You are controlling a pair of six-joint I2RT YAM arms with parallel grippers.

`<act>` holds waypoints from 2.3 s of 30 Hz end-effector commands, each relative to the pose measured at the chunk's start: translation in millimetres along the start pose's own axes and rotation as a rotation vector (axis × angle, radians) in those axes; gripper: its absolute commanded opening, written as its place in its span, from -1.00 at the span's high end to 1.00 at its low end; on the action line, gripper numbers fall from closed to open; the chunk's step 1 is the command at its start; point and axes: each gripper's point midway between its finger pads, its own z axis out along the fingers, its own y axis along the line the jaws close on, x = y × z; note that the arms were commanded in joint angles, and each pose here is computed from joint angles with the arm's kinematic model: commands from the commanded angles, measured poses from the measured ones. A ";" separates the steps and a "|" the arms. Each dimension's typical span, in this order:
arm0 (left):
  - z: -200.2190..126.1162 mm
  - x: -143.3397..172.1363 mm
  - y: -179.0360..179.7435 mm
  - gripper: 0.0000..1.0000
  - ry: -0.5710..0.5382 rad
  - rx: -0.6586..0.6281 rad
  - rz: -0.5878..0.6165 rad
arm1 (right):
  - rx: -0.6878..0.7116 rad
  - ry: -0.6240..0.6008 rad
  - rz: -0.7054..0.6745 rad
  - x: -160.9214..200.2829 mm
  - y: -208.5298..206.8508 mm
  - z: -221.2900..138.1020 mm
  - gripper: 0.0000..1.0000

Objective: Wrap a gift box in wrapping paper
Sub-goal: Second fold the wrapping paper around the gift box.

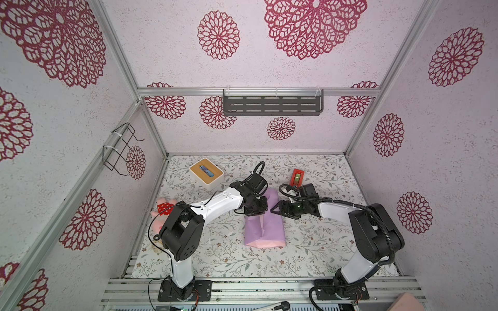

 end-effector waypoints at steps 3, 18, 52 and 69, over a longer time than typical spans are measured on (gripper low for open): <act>9.5 -5.1 -14.3 1.00 -0.003 0.053 -0.014 | 0.186 0.106 0.089 45.2 -44.1 11.9 -0.74; 17.6 -8.9 -25.1 1.00 -0.018 0.137 -0.073 | 0.175 0.102 0.113 47.6 -43.4 16.5 -0.73; -7.6 -31.0 -64.4 1.00 -0.136 0.437 -0.092 | 0.196 0.102 0.152 57.7 -51.1 19.1 -0.70; 13.0 -16.7 -60.9 1.00 -0.113 0.549 -0.087 | 0.209 0.118 0.142 60.6 -50.4 22.4 -0.70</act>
